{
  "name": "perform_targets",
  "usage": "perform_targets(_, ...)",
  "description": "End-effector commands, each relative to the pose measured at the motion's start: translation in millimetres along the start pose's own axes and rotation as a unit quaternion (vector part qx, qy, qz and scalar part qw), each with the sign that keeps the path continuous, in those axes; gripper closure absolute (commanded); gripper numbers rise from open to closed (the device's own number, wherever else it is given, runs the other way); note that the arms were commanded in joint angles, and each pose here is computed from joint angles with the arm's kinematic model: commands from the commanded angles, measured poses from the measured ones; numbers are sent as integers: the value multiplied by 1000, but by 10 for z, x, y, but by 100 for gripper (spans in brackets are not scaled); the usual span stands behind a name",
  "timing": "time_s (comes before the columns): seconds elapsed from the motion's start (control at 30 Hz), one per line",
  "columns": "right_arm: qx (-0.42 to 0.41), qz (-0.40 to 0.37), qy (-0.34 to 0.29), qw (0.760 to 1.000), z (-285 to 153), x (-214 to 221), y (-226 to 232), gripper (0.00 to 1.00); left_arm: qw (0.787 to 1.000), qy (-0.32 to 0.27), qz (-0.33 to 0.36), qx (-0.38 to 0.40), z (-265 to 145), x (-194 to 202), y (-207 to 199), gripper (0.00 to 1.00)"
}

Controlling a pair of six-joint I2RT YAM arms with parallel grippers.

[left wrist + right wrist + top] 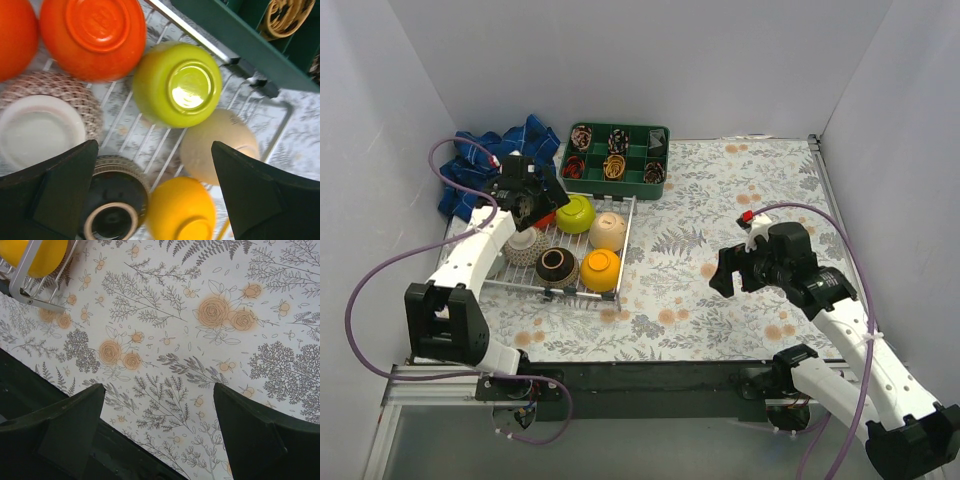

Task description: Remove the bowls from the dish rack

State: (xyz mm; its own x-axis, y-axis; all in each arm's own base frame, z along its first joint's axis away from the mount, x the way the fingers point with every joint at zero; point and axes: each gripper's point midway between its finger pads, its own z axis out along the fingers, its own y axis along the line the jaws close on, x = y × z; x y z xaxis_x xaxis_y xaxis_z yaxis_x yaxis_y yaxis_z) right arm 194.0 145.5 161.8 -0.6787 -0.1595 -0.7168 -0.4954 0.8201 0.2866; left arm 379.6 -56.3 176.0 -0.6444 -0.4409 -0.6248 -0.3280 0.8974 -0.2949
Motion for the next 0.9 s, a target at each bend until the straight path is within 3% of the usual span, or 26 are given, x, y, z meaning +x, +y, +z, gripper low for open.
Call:
perform_targets(0.0, -21, -3, -27, 999, -61, -223, 116, 1, 983, 25, -173, 50, 151, 53, -348, 2)
perform_targets(0.3, -9, 1, -29, 1000, -64, -241, 83, 1, 950, -6, -309, 55, 398, 65, -352, 2)
perform_targets(0.87, -23, -27, -17, 999, -53, -190, 101, 2, 941, -25, -337, -19, 744, 243, -184, 2)
